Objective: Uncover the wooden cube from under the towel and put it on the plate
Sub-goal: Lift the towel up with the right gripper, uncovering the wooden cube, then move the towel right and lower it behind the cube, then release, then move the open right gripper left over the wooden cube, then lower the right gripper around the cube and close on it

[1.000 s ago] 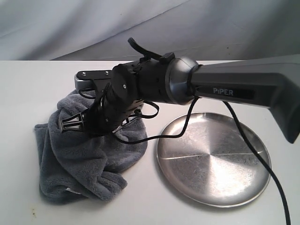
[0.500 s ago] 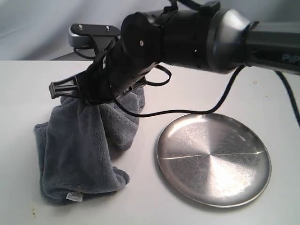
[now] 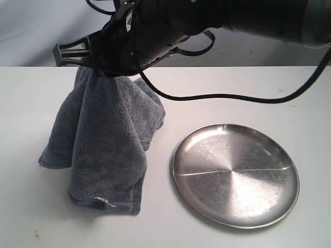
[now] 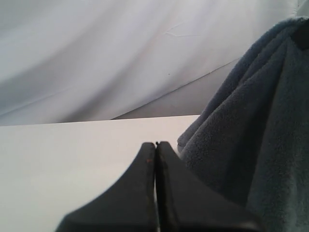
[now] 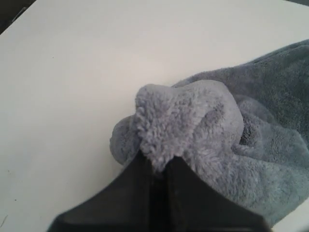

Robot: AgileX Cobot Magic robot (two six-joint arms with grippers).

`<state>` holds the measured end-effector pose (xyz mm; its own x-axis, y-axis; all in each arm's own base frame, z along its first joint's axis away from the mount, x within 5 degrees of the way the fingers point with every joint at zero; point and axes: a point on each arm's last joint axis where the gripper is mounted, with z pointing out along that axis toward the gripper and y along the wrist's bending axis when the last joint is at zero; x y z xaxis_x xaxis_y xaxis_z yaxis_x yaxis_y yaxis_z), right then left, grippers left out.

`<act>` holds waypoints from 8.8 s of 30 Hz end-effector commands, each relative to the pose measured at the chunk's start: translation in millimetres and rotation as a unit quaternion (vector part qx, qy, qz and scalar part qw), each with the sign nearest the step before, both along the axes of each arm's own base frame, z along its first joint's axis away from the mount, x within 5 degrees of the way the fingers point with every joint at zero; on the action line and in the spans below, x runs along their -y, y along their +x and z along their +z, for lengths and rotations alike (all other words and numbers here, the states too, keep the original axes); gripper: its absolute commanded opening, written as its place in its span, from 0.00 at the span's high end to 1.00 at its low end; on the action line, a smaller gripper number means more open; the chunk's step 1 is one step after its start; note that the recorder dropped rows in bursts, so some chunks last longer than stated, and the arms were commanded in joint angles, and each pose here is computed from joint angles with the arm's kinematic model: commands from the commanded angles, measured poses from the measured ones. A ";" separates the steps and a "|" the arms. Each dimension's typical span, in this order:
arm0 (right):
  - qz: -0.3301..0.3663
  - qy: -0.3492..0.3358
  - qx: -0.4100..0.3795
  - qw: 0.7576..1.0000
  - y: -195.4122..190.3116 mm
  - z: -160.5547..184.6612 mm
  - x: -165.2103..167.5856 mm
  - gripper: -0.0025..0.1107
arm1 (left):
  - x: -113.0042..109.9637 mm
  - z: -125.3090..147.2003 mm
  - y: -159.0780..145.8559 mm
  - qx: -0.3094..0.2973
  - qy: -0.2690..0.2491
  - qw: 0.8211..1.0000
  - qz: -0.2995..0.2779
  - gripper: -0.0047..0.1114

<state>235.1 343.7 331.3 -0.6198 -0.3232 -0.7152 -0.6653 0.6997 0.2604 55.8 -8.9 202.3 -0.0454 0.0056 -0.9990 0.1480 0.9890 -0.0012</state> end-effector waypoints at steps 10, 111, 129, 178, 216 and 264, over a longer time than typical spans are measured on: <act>-0.051 0.013 0.083 0.995 5.5 41.4 30.9 0.98 | 0.2 -1.0 -0.2 0.001 -0.002 1.000 -0.002 0.96; -0.155 -0.062 -0.090 0.982 130.8 -159.1 39.5 0.14 | 0.2 -1.0 -0.2 0.001 -0.002 1.000 -0.002 0.96; -0.096 -0.050 -0.128 0.986 66.7 -68.5 29.2 0.16 | 0.2 -1.0 -0.2 0.001 -0.002 1.000 -0.002 0.96; 0.348 -0.256 0.191 0.881 25.6 -125.8 -66.5 0.19 | 0.2 -1.0 -0.2 0.001 -0.002 1.000 -0.002 0.96; 0.395 -0.240 0.048 0.885 74.8 -160.6 -79.0 0.21 | 0.2 -1.0 -0.2 0.001 -0.002 1.000 -0.002 0.96; 0.007 -0.208 -0.089 0.974 58.4 -125.6 -83.9 0.21 | 0.2 -1.0 -0.2 0.001 -0.002 1.000 -0.002 0.96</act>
<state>293.4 425.9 217.3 -0.7056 -0.5660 -0.4264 -0.6492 0.7575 0.0688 55.8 -8.9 202.3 -0.0454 0.0056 -0.9990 0.1480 0.9890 -0.0012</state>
